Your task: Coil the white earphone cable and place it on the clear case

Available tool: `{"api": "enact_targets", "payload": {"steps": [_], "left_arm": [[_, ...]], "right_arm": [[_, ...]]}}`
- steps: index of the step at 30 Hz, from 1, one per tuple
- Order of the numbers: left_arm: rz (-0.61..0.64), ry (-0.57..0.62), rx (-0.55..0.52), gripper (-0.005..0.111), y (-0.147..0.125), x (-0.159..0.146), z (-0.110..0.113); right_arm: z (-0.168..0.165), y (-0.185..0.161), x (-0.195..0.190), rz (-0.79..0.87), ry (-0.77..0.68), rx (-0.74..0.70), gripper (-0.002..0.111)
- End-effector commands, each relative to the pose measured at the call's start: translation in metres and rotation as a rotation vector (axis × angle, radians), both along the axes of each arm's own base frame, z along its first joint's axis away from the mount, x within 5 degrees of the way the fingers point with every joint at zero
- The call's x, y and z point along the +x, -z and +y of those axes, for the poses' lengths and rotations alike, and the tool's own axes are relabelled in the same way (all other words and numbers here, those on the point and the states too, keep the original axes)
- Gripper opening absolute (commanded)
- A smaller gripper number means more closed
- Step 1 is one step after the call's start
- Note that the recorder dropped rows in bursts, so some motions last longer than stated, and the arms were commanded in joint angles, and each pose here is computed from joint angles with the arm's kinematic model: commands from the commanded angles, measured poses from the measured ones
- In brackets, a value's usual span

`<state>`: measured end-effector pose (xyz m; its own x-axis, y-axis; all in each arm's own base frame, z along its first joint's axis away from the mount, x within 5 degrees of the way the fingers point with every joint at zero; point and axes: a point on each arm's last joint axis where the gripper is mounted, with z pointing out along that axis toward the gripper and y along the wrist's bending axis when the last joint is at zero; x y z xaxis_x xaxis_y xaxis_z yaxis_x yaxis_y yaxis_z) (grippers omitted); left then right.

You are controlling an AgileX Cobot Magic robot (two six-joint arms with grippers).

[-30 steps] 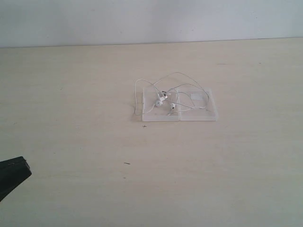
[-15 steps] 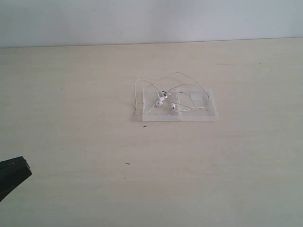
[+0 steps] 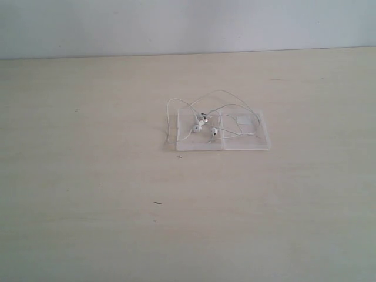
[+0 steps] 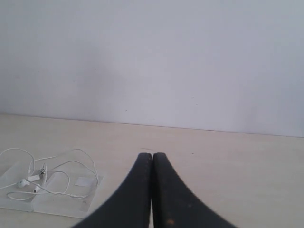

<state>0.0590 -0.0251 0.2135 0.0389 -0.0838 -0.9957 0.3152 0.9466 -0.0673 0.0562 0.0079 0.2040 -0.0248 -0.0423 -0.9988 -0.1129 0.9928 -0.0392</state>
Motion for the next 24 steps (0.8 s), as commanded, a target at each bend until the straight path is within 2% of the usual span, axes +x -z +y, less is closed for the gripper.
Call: {"api": "enact_targets", "payload": {"steps": [1, 3, 7, 12, 16, 17, 21, 24], "left_arm": [[-0.047, -0.114, -0.018, 0.000, -0.0021, -0.0047, 0.0107], [-0.040, -0.134, -0.022, 0.000, -0.0015, -0.0043, 0.0126], [-0.017, -0.124, -0.115, 0.000, -0.0016, -0.0044, 0.0124], [-0.004, -0.121, -0.170, 0.000, -0.0017, -0.0043, 0.0127], [-0.017, -0.148, -0.139, 0.000, -0.0020, -0.0040, 0.0148], [-0.021, -0.169, -0.102, 0.000, -0.0015, -0.0037, 0.0164], [0.024, -0.217, -0.073, 0.000, 0.0033, -0.0029, 0.0202], [0.039, -0.225, 0.016, 0.000, 0.0063, -0.0028, 0.0201]], "right_arm": [[-0.0002, 0.0013, -0.0003, -0.002, 0.003, -0.006, 0.000], [-0.0002, 0.0013, -0.0003, -0.002, 0.003, -0.006, 0.000], [-0.0002, 0.0013, -0.0003, -0.002, 0.003, -0.006, 0.000], [-0.0002, 0.0013, -0.0003, -0.002, 0.003, -0.006, 0.000], [-0.0002, 0.0013, -0.0003, -0.002, 0.003, -0.006, 0.000], [-0.0002, 0.0013, -0.0003, -0.002, 0.003, -0.006, 0.000], [-0.0002, 0.0013, -0.0003, -0.002, 0.003, -0.006, 0.000], [-0.0002, 0.0013, -0.0003, -0.002, 0.003, -0.006, 0.000]]}}
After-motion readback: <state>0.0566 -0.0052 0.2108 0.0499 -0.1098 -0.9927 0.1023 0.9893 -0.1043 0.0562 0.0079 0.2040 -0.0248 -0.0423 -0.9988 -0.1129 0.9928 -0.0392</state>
